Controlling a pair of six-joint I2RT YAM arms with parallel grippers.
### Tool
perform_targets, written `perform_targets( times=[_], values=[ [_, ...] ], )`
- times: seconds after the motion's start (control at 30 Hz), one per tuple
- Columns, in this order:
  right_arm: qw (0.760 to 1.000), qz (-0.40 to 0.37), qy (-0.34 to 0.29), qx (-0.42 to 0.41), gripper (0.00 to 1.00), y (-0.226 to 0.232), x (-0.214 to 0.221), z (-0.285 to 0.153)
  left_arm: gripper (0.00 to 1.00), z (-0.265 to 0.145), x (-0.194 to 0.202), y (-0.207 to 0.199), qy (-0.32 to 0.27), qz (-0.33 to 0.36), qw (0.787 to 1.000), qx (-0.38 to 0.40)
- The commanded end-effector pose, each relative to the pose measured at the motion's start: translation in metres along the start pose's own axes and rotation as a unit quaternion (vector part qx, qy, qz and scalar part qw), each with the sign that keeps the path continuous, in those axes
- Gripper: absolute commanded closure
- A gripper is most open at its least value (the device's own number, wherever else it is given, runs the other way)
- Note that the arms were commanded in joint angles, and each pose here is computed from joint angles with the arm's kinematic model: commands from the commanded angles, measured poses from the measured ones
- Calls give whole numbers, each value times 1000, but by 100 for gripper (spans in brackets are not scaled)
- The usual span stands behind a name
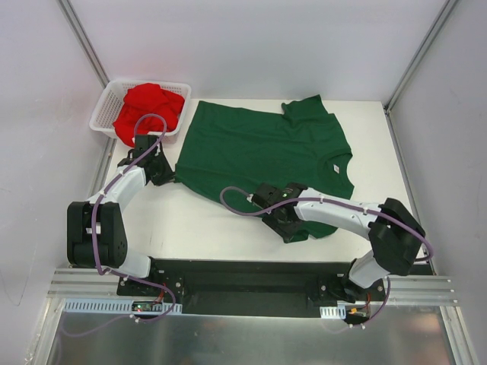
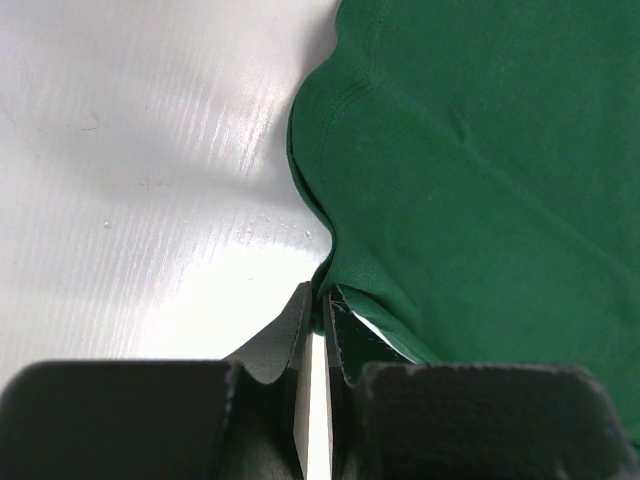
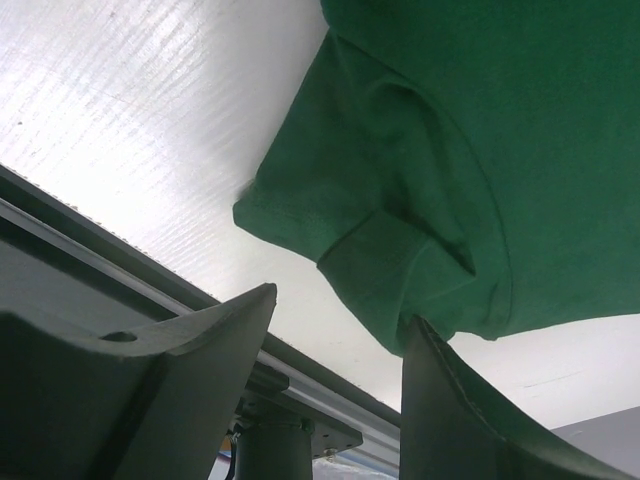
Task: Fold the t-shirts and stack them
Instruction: Grap the side of the flattened tshirt closest away from the robot with both arms
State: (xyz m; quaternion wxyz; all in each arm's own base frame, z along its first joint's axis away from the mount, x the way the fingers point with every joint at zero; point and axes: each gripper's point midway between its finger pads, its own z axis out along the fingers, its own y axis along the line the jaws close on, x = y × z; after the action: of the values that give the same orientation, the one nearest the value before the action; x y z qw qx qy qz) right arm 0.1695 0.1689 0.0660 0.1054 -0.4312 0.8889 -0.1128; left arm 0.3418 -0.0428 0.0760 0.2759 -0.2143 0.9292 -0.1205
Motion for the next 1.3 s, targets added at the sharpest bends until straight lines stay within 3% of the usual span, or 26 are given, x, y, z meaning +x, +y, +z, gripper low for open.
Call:
perform_targets(
  times=[0.0,0.7,1.27],
  values=[
    [1000,-8,17,7,41,1,4,1,100,-5,-5,5,-13,1,1000,-7],
    [999,-15,30,9,61,3,5,4,100,-6,-5,5,-14,1,1000,-6],
    [999,-29,40,22,55,0,1,8,100,-7,-5,4,-14,2,1000,-3]
  ],
)
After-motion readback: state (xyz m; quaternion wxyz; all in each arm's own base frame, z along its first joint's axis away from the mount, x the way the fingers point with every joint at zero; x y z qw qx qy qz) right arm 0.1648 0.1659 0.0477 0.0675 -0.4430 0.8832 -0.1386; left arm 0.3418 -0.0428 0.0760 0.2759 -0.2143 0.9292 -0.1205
